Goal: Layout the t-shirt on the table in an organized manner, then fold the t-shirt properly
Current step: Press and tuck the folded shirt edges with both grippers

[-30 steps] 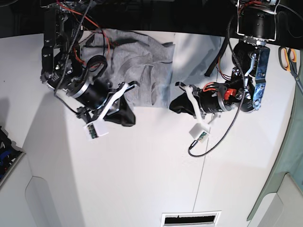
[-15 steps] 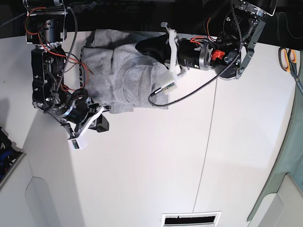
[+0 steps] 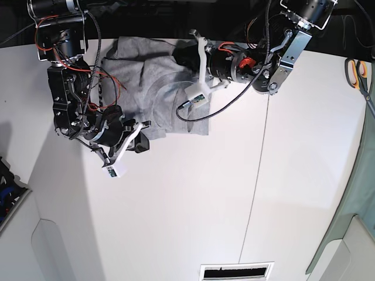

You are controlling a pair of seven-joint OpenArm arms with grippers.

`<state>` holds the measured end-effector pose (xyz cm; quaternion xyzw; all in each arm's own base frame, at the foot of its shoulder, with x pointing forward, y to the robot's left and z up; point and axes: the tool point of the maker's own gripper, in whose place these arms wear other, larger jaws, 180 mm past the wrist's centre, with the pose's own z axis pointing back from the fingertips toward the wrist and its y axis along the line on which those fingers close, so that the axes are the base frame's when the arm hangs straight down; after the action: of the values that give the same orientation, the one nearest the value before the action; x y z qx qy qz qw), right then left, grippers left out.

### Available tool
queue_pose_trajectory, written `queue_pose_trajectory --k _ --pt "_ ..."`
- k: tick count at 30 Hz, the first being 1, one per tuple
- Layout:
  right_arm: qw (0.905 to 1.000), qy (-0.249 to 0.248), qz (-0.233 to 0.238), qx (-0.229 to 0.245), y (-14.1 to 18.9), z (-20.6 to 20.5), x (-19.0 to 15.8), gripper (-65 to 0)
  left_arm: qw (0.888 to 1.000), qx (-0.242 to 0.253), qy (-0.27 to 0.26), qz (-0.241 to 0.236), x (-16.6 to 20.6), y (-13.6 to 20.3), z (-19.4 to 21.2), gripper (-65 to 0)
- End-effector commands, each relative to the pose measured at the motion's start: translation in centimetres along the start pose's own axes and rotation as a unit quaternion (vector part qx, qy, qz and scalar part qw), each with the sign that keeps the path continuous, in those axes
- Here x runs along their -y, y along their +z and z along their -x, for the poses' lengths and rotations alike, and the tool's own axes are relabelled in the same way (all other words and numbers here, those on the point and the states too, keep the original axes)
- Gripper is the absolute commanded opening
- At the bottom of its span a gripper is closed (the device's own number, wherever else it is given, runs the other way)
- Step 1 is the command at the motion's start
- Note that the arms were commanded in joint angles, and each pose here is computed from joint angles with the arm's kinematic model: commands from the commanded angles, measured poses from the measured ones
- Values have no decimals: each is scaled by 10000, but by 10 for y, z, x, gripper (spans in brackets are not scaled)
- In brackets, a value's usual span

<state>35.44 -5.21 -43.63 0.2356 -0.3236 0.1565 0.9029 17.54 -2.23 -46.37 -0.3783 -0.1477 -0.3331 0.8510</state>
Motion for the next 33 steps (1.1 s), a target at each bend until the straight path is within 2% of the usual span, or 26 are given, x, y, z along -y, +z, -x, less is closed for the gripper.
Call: queue_pose_trajectory --k 1,5,12,19,27,33 --pt "9996 70 -35 260 3 -20 0 -650 9996 277 -102 17 -4 4 -21 -650" --pt "9997 127 19 212 3 -18 2 -650 9989 397 59 -237 -32 14 -34 -650" --pt "9996 194 150 147 9 -15 14 -650 9913 920 507 -797 -88 49 -61 -650" --pt "9997 115 161 172 12 -15 18 -650 9829 1145 543 -1334 -134 65 -82 -650" --pt "9999 -63 83 -5 11 9 13 -650 9795 1260 536 -1477 -157 80 -116 -650" --pt "9998 -179 77 -79 11 27 12 -650 9805 1202 514 -1466 -156 82 -119 -650"
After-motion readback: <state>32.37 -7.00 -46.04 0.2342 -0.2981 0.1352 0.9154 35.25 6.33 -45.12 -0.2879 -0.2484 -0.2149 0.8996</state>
